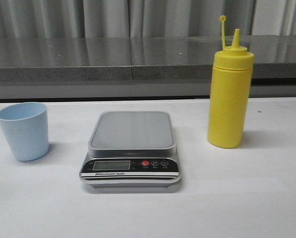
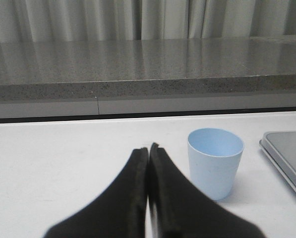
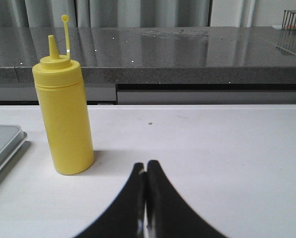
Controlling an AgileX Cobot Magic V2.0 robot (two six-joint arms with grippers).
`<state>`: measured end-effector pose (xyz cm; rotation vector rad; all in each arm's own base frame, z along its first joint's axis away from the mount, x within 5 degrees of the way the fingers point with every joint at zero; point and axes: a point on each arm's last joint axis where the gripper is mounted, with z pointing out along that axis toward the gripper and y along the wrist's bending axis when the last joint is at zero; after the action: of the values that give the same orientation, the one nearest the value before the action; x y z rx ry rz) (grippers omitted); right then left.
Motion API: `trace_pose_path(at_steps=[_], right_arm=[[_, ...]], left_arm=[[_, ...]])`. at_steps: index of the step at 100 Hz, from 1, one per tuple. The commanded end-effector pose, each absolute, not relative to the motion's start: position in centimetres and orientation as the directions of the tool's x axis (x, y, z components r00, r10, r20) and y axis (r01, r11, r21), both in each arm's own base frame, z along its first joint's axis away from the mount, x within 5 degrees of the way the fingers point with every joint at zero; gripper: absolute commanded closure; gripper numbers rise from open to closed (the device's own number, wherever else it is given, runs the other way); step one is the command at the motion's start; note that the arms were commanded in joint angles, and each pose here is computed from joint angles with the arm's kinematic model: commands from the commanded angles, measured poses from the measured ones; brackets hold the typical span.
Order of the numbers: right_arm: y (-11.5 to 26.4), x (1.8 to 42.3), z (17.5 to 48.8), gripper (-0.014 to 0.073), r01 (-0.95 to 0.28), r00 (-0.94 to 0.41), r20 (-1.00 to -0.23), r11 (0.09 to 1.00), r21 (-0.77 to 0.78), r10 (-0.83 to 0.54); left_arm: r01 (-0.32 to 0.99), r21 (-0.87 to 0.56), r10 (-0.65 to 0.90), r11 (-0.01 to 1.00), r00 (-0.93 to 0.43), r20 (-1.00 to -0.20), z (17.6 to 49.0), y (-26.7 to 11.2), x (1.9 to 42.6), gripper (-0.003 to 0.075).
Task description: Pour seasoning into cup on scale with both arms
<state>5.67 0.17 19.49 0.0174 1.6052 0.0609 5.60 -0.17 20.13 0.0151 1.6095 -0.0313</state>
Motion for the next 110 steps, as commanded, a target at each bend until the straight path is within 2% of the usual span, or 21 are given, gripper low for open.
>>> trace_pose_path(at_steps=[1, 64, 91, 110], right_arm=[[0.1, 5.4, 20.9, 0.0663, -0.026, 0.076, -0.996, 0.999, 0.044, 0.046], [0.1, 5.4, 20.9, 0.0663, -0.026, 0.076, -0.996, 0.999, 0.044, 0.046], [0.1, 5.4, 20.9, 0.0663, -0.026, 0.076, -0.996, 0.999, 0.044, 0.046], [0.1, 5.4, 20.9, 0.0663, -0.026, 0.076, -0.996, 0.999, 0.044, 0.046]], left_arm=[[0.025, -0.01, -0.01, 1.0, 0.027, -1.0, 19.6, -0.1, 5.6, 0.0741], [0.027, 0.0, -0.001, 1.0, 0.04, -0.999, 20.2, -0.1, 5.6, 0.0741], [0.027, 0.0, -0.002, 1.0, 0.079, -0.997, 25.3, -0.2, 5.7, 0.0741], [0.027, 0.0, 0.002, 1.0, -0.069, -0.998, 28.5, -0.2, 6.8, 0.0741]])
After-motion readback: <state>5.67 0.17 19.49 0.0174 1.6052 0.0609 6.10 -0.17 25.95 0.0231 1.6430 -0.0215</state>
